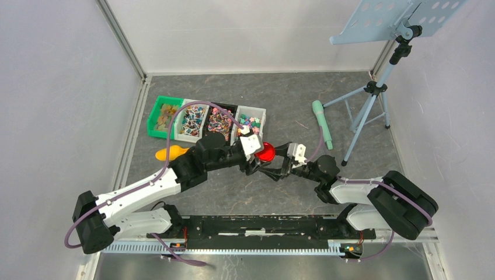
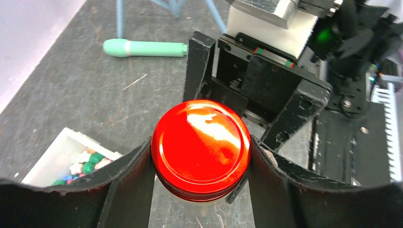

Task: Pack the candies
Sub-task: Screw the bottle lid onto the packing bottle.

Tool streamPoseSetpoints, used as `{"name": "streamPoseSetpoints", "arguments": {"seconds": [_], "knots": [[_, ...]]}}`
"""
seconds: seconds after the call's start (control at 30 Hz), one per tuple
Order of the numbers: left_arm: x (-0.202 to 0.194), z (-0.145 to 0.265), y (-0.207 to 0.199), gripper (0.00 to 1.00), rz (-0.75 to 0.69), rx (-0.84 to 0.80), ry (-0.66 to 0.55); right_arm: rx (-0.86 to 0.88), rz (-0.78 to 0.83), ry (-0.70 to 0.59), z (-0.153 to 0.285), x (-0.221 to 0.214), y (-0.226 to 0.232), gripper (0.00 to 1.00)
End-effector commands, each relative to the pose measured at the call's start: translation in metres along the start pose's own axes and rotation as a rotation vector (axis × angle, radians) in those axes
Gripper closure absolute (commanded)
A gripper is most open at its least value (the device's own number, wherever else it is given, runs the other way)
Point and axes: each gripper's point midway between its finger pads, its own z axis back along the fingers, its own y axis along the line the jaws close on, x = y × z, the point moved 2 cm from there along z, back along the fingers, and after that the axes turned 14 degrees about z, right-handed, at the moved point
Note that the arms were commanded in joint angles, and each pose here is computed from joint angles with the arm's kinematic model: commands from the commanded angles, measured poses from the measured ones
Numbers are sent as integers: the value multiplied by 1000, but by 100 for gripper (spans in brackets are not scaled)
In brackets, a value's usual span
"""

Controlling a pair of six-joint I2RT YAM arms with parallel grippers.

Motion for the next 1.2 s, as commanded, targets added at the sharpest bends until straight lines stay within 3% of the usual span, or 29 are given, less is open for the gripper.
{"name": "streamPoseSetpoints", "arguments": {"seconds": [0.0, 0.2, 0.53, 0.83, 1.03, 1.17], "knots": [[-8, 14, -19, 57, -65, -204, 101, 140, 156, -199, 1, 50, 15, 54], [-29, 18, -33, 57, -111, -421, 233, 223, 186, -246, 3, 62, 24, 58], [-39, 26, -48, 58, -164, -648, 274, 395, 173, -297, 13, 76, 35, 59], [-35, 22, -47, 51, -219, -717, 287, 467, 110, -311, 14, 78, 41, 59], [-27, 17, -30, 0, -207, -573, 298, 374, 83, -276, 10, 67, 32, 59], [-16, 23, -24, 0, -164, -472, 288, 291, 94, -171, 5, 43, 21, 59]]}}
